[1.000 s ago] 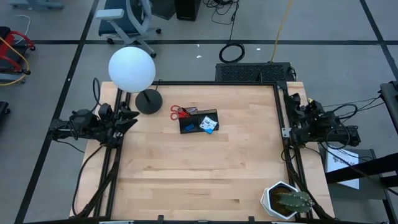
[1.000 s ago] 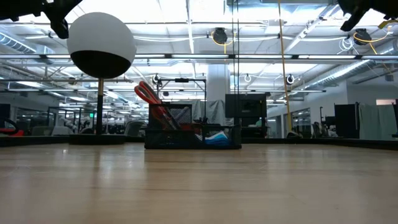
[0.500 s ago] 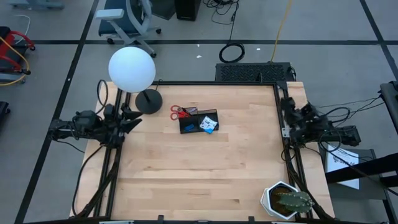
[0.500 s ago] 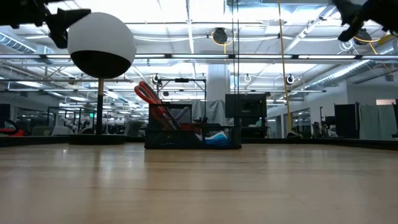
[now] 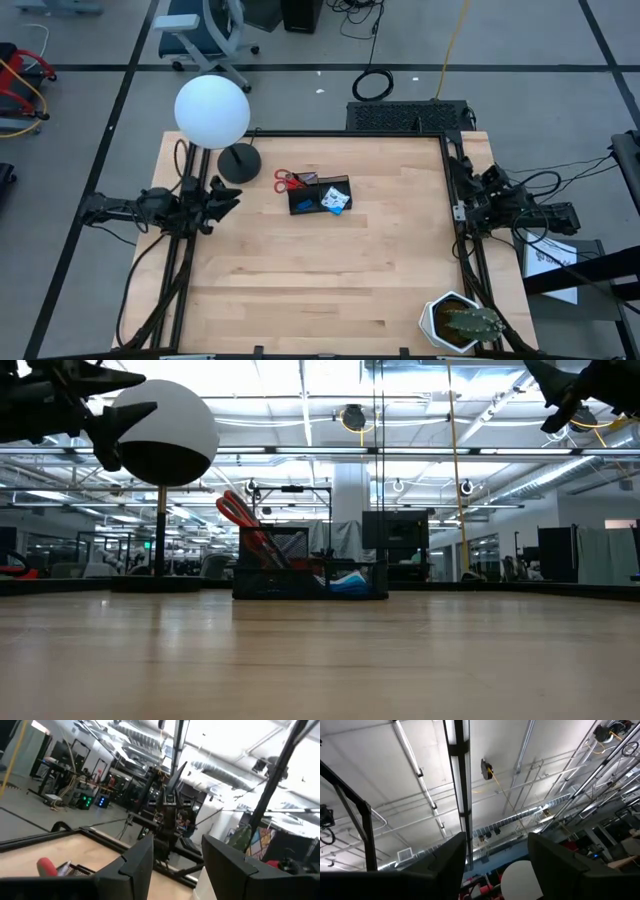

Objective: Pick and place office supplies into organizer
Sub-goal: Return to Home Position

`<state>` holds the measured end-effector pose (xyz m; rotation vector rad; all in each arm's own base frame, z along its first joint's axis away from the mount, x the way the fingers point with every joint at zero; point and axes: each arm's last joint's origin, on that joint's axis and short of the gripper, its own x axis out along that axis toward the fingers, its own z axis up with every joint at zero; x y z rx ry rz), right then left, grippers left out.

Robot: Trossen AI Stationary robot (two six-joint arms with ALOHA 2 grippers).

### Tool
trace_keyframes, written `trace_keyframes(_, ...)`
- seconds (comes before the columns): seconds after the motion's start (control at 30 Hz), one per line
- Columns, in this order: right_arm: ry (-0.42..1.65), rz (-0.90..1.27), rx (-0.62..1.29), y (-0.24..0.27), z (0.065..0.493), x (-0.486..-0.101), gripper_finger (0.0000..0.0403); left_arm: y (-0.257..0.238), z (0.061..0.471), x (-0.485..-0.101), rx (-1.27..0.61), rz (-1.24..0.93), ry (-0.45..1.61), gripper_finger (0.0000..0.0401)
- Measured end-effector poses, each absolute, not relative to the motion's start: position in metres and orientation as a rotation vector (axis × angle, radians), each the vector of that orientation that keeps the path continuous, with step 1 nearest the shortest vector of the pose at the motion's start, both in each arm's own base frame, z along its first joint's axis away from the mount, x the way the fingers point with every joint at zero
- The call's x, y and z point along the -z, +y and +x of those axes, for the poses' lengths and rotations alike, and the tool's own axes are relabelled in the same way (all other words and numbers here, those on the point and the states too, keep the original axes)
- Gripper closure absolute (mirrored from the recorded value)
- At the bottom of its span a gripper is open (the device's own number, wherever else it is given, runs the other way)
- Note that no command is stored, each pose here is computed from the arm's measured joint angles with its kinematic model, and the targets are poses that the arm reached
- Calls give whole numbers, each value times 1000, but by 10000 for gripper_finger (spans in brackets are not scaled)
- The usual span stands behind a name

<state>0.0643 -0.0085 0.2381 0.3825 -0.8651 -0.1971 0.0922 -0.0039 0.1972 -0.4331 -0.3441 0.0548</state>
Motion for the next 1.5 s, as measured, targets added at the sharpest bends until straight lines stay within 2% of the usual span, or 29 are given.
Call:
trace_keyframes(0.33,-769,368,212,-8,71,-232,198,-4,92,-197,-51,-431,-344,229)
trace_keyframes(0.53,-765,367,213,-8,71,-231,201,-6,93,-195,30,-594,-307,229)
trace_keyframes(0.77,-678,329,236,-8,76,-225,197,-7,93,-195,71,-614,-294,229)
trace_keyframes(1.13,-272,228,287,-8,93,-190,196,-7,96,-182,4,-217,-162,229)
trace_keyframes(1.3,-149,145,163,-4,96,-181,197,-8,97,-170,-8,-170,-29,229)
trace_keyframes(1.5,-13,116,-27,2,97,-169,198,-9,100,-166,22,-58,22,229)
